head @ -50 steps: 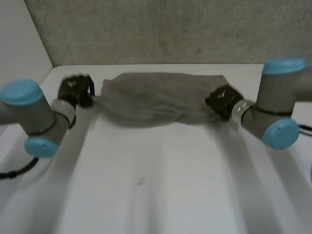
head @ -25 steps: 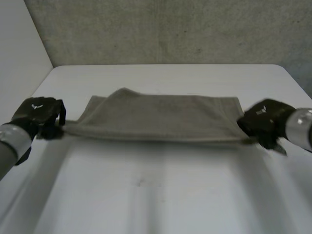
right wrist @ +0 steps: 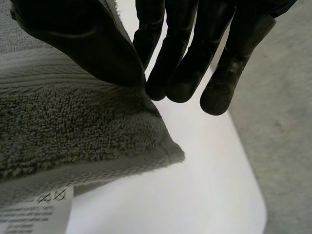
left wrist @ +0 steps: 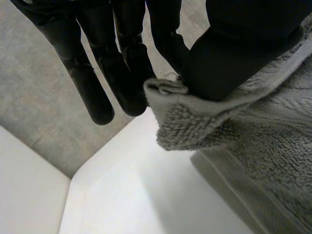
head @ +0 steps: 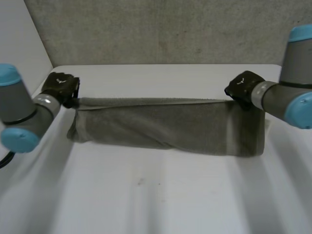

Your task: Fold the towel.

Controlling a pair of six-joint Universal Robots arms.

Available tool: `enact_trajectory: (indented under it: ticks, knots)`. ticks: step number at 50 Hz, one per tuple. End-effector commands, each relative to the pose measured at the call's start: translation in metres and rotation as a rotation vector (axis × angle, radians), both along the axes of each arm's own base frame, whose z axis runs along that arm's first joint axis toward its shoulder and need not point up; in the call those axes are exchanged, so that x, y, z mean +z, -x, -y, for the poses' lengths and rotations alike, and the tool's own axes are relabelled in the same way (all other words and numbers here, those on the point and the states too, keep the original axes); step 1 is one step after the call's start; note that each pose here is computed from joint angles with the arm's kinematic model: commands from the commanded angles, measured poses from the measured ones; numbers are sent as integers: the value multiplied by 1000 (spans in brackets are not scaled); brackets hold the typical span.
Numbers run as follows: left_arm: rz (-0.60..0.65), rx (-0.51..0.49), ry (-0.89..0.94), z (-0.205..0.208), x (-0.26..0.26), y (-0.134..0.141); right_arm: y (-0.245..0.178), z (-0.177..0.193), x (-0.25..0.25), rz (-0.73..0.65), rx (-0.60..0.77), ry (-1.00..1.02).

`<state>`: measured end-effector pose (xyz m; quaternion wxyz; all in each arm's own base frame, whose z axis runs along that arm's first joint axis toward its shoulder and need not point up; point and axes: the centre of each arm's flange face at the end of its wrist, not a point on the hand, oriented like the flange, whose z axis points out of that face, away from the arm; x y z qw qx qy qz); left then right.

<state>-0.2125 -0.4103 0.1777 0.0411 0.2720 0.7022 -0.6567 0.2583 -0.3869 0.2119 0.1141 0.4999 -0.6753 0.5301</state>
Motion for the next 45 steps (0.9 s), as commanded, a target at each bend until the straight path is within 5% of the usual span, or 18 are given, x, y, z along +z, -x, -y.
enact_trajectory:
  ticks: [1, 12, 20, 31, 45]
  knots:
    - [-10, -44, 43, 26, -16, 28, -16, 28, -23, 18, 8, 127]
    - [15, -56, -22, 22, -44, 44, -17, 40, -49, -26, -41, 178]
    - [8, 28, -1, 21, -14, 31, -14, 35, -3, 160, -111, 195]
    - [-84, 123, -52, -18, 32, -5, 11, -31, 31, 259, -167, 24]
    - [-82, -3, -242, -88, 5, -11, 29, -105, -8, 212, -152, -175]
